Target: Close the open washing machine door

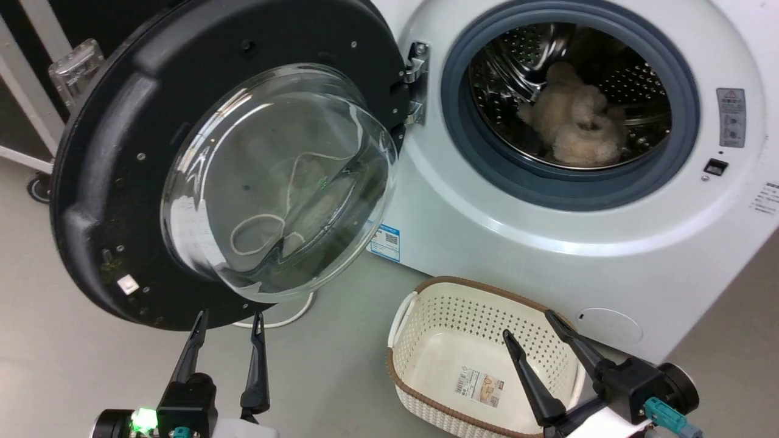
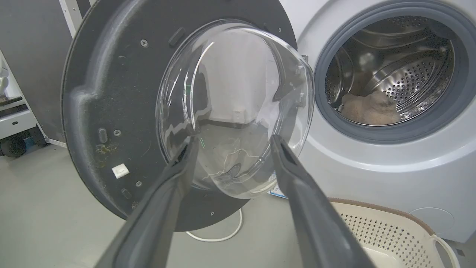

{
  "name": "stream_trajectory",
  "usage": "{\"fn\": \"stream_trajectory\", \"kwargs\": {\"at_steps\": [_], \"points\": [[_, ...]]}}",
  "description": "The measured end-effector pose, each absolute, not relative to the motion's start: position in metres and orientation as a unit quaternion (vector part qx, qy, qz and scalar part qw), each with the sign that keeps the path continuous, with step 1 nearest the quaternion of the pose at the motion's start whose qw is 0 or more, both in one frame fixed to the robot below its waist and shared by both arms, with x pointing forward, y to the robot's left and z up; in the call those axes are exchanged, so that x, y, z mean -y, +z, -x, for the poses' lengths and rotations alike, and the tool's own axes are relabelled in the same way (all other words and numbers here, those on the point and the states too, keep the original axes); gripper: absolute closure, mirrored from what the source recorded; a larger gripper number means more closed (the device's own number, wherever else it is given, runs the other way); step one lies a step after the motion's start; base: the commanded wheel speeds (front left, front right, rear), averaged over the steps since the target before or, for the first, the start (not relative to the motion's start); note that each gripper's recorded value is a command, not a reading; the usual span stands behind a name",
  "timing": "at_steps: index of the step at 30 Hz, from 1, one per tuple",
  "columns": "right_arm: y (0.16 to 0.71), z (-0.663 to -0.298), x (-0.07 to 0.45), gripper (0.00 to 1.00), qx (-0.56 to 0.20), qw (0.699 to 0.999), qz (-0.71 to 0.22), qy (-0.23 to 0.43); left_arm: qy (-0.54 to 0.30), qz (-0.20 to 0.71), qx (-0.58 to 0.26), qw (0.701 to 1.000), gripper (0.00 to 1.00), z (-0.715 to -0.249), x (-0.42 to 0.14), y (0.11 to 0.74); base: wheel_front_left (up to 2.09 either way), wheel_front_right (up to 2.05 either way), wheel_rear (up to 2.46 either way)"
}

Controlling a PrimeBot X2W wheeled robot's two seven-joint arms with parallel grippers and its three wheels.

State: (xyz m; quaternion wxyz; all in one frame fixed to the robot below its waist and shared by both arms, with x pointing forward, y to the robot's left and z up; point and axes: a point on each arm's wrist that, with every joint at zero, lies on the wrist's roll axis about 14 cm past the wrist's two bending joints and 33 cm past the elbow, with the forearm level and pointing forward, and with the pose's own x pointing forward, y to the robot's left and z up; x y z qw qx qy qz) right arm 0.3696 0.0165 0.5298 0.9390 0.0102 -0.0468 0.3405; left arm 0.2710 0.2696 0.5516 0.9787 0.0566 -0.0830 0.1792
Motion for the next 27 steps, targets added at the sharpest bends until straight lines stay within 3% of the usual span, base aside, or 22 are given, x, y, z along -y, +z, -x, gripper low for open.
{"fn": "stream_trajectory", "kwargs": {"at_steps": [27], "points": [[0.528, -0.351, -0.061, 0.0, 0.054, 0.908, -0.022, 0.415, 0.227, -0.064, 0.099, 0.967, 0.0, -0.235, -0.284, 0.552, 0.0, 0.0, 0.0]]}}
